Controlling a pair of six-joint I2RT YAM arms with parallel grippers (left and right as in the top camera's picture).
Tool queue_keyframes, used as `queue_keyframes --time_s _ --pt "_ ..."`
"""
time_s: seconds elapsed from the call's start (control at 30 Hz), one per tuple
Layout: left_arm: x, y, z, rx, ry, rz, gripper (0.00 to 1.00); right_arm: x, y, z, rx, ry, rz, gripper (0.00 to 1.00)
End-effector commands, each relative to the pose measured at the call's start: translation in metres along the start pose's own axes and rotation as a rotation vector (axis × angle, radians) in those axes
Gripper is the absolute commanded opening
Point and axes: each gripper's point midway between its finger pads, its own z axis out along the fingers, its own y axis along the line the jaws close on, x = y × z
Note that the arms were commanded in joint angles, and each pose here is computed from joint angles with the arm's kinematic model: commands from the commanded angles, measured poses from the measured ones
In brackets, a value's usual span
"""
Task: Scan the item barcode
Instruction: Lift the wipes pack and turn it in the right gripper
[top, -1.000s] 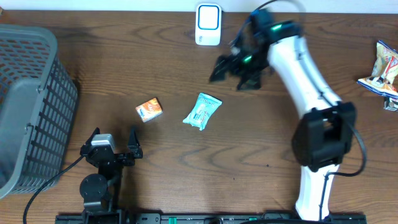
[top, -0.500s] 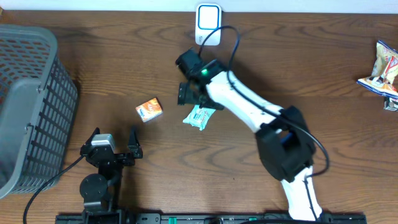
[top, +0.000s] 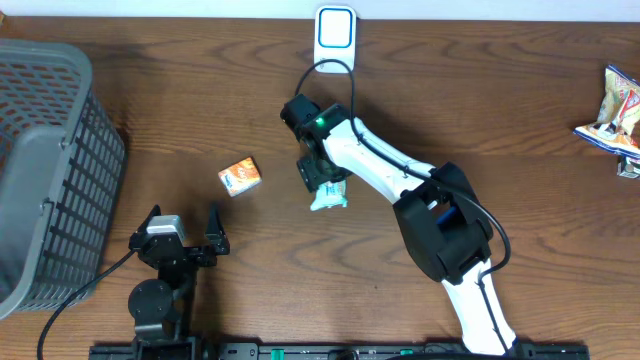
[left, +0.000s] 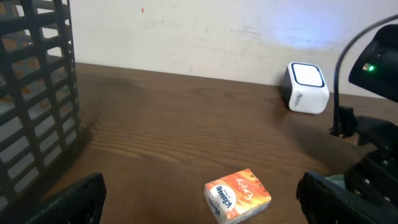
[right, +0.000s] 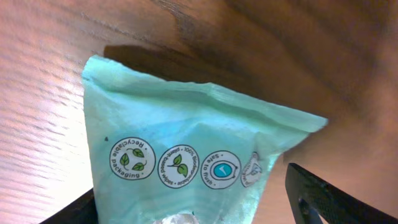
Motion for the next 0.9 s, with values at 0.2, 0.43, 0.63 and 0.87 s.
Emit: queue_keyframes --time_s 0.2,0.43,0.63,0.87 --pt "0.016 0.001 0.002 0.001 0.038 0.011 0.98 -0.038 -0.056 -0.049 0.358 -0.101 -0.195 0.99" --pt "0.016 0.001 0.002 0.001 0.039 0.011 0.98 -0.019 -0.020 -0.038 0.193 -0.068 0.042 0.76" --pt "0.016 0.001 0.002 0.001 0.039 0.011 0.98 0.004 -0.031 -0.011 0.266 -0.021 0.126 0.75" --pt "0.016 0.001 0.002 0.001 0.039 0.011 0.98 0.020 -0.036 0.002 0.295 0.021 0.157 0.59"
